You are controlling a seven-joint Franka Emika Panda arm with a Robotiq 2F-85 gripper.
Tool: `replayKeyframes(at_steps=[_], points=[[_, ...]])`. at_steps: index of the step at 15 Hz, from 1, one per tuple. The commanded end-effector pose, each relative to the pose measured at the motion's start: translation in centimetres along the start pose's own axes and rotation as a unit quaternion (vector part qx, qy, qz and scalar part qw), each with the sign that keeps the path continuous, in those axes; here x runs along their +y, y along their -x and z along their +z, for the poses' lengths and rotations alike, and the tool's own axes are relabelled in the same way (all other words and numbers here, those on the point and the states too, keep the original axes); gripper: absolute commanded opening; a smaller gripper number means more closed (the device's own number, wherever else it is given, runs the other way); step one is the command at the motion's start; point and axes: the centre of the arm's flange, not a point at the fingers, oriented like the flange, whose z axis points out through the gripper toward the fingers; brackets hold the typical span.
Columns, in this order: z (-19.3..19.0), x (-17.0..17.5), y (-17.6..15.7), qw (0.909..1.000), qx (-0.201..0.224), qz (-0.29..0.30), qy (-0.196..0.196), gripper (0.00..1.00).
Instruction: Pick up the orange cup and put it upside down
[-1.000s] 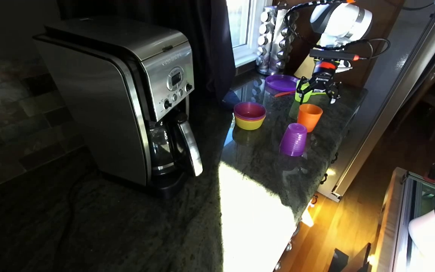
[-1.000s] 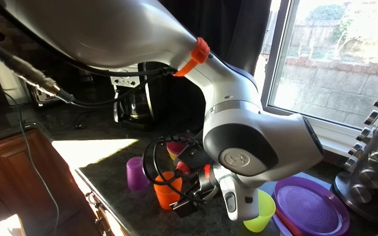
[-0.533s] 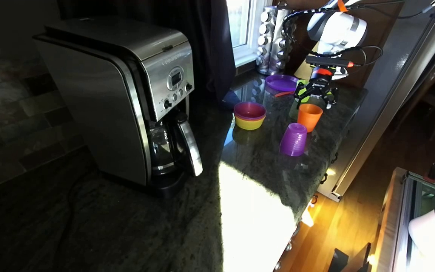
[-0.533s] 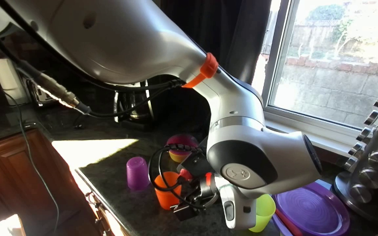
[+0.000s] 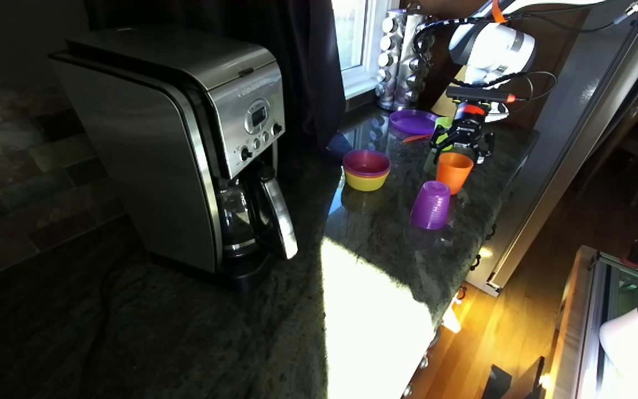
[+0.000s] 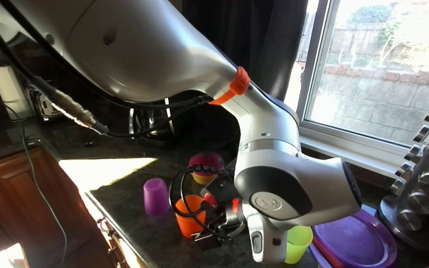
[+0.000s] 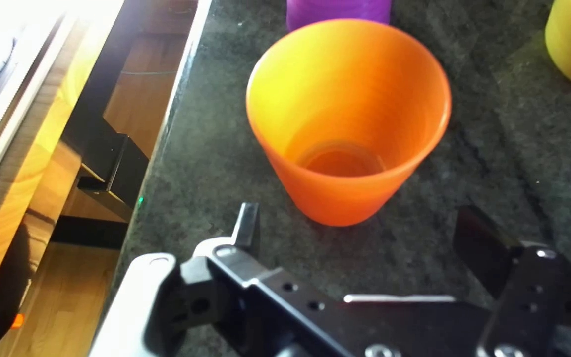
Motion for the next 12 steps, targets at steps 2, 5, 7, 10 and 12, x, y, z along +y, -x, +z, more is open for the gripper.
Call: replayKeyframes(at_steps=[2, 5, 7, 10, 12], points=[[0.8, -0.1, -0.3, 0.9998, -0.013, 0.01, 0.006, 1.0], [1.0, -0.2, -0.3, 0.9999, -0.013, 0.008, 0.003, 1.0], [1.2, -0.2, -0.3, 0.9999, -0.012, 0.005, 0.001, 1.0], [1.4, -0.1, -0.4, 1.0, -0.007, 0.004, -0.004, 1.0], [1.7, 0.0, -0.4, 0.9999, -0.007, 0.005, -0.006, 1.0]])
